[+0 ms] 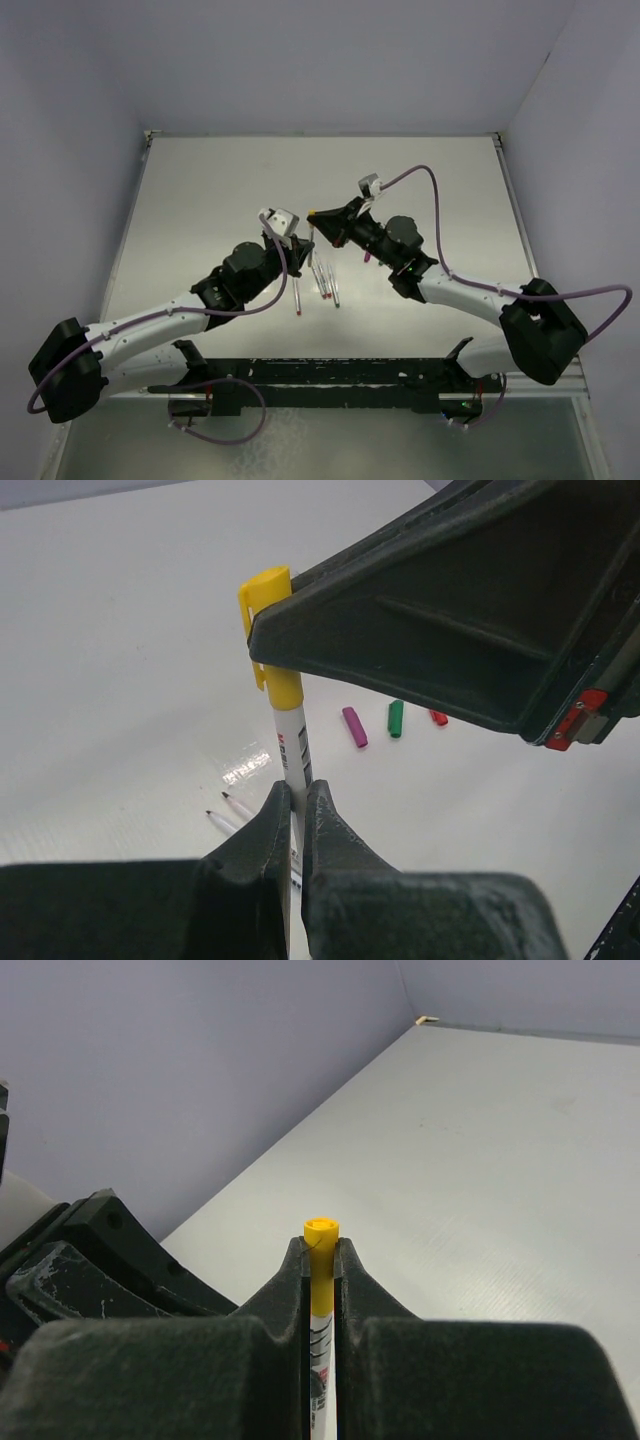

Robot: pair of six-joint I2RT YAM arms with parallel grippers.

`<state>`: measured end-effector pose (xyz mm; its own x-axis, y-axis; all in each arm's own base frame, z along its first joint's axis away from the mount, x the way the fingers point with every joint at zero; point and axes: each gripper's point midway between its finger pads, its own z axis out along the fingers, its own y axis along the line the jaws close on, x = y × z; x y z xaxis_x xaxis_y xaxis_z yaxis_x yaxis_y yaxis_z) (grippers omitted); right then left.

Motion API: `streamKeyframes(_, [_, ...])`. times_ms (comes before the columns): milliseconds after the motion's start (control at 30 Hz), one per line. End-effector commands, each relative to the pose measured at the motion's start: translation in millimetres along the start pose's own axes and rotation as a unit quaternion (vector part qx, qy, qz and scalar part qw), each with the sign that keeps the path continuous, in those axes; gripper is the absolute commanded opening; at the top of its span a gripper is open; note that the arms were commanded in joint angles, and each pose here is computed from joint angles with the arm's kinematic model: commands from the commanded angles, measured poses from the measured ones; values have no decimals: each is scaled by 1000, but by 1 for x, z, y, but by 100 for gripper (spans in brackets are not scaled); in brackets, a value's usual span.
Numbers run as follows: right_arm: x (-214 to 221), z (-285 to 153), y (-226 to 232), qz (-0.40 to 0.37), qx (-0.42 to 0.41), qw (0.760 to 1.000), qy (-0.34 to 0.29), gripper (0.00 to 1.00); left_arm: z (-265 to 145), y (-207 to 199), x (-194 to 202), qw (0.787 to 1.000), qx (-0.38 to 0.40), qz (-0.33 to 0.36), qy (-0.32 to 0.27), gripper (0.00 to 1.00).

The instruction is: Insert the pens into the pen caps

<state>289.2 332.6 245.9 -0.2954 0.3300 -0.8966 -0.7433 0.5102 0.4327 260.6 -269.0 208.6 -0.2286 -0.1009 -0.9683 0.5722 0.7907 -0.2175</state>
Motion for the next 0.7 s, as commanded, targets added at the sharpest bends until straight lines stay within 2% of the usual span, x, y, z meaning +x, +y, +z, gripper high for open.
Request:
streamKeyframes(0, [84, -24, -11, 8, 28, 987, 157, 0, -15, -20, -146, 976, 23, -52, -210, 0])
streamKeyframes(33, [75, -20, -11, 2, 33, 989, 143, 2, -12, -18, -133, 980, 19, -54, -192, 0])
streamKeyframes(100, [55, -12, -10, -12, 41, 992, 116, 15, -8, -12, -108, 986, 6, -58, -157, 0])
streamKeyframes(167, [36, -4, -7, -25, 41, 994, 95, 23, -6, -5, -85, 990, -7, -65, -126, 0])
streamKeyframes(367, [-6, 7, -6, -46, 65, 996, 44, 33, -8, 17, -34, 995, -60, -66, -54, 0])
streamKeyframes(467, [-23, 3, -9, -60, 85, 994, 19, 47, -11, 29, -16, 994, -87, -61, -30, 0])
streamKeyframes(667, [-49, -18, -22, -81, 140, 987, -21, 58, -16, 59, 20, 984, -167, -49, 23, 0])
